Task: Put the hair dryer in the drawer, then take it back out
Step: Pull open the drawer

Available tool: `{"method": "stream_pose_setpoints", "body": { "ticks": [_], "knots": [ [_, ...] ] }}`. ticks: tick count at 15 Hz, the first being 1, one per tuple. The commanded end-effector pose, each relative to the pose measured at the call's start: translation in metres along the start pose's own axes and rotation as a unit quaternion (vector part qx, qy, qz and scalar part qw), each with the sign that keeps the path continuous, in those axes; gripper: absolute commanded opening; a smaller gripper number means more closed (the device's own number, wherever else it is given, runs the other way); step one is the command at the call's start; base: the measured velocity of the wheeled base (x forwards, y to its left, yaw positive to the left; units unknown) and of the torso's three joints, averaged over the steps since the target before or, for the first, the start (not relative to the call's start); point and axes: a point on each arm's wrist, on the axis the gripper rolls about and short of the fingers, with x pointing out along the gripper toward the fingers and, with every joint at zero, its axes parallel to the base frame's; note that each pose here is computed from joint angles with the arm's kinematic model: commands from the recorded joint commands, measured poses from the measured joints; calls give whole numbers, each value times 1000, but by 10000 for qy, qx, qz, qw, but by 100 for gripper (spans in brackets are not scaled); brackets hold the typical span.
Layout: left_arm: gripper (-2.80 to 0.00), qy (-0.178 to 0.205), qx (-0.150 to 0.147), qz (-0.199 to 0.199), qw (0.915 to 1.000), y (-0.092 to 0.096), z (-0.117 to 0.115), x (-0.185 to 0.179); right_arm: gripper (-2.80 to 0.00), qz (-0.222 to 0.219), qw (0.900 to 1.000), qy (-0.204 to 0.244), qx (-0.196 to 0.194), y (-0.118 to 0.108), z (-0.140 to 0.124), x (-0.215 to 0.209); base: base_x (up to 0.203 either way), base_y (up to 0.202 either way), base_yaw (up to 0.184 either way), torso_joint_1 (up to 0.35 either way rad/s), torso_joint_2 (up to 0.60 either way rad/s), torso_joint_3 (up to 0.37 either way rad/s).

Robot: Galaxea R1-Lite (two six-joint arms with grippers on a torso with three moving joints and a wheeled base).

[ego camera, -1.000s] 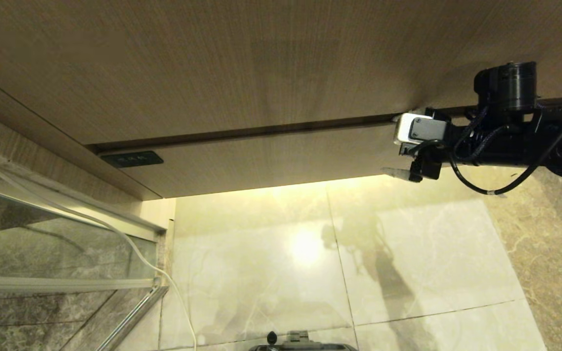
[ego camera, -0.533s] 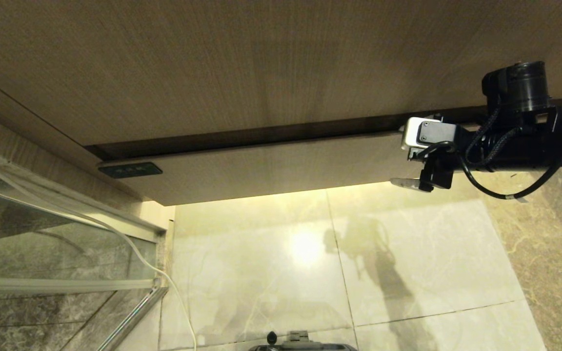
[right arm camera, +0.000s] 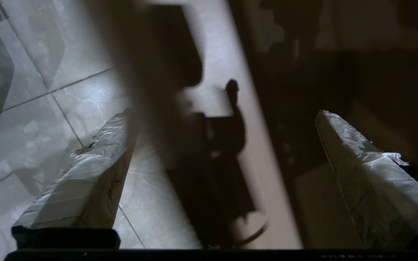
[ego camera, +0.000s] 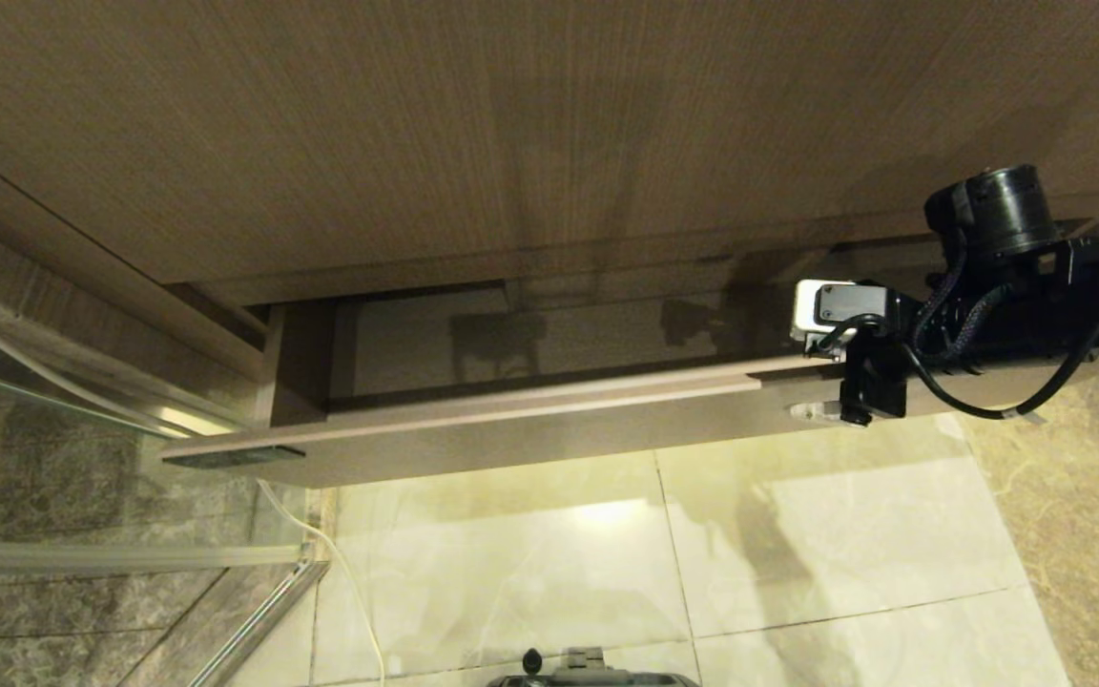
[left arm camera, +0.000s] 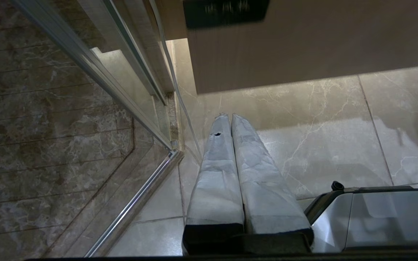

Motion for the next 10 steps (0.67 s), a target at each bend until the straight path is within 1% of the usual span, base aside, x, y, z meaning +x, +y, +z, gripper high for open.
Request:
{"method": "stream_pose_setpoints", "body": {
  "ticks": [1, 3, 4, 6, 7, 9, 10],
  "knots": [
    [-280, -1, -1, 2, 10000, 0, 0, 0, 0, -111, 9999, -79, -79, -1, 2, -9, 0, 0, 0, 0, 0, 0],
    [-280, -1, -1, 2, 10000, 0, 0, 0, 0, -77, 9999, -29, -91, 4, 1, -14, 0, 0, 0, 0, 0, 0],
    [-280, -1, -1, 2, 10000, 0, 0, 0, 0, -58, 9999, 68, -71, 8, -1, -16, 0, 0, 0, 0, 0, 0],
    [-280, -1, -1, -5, 10000, 0, 0, 0, 0, -158, 9992, 369, -46, 17, -4, -30, 0, 0, 0, 0, 0, 0],
    [-280, -1, -1, 2, 10000, 0, 0, 0, 0, -112, 9987, 499, -22, 24, -7, -36, 0, 0, 0, 0, 0, 0],
    [-280, -1, -1, 2, 10000, 0, 0, 0, 0, 132, 9975, 693, 42, 40, -12, -52, 0, 0, 0, 0, 0, 0],
    [-280, 7, -1, 2, 10000, 0, 0, 0, 0, 169, 9968, 783, 66, 45, -14, -59, 0, 0, 0, 0, 0, 0]
  ]
}}
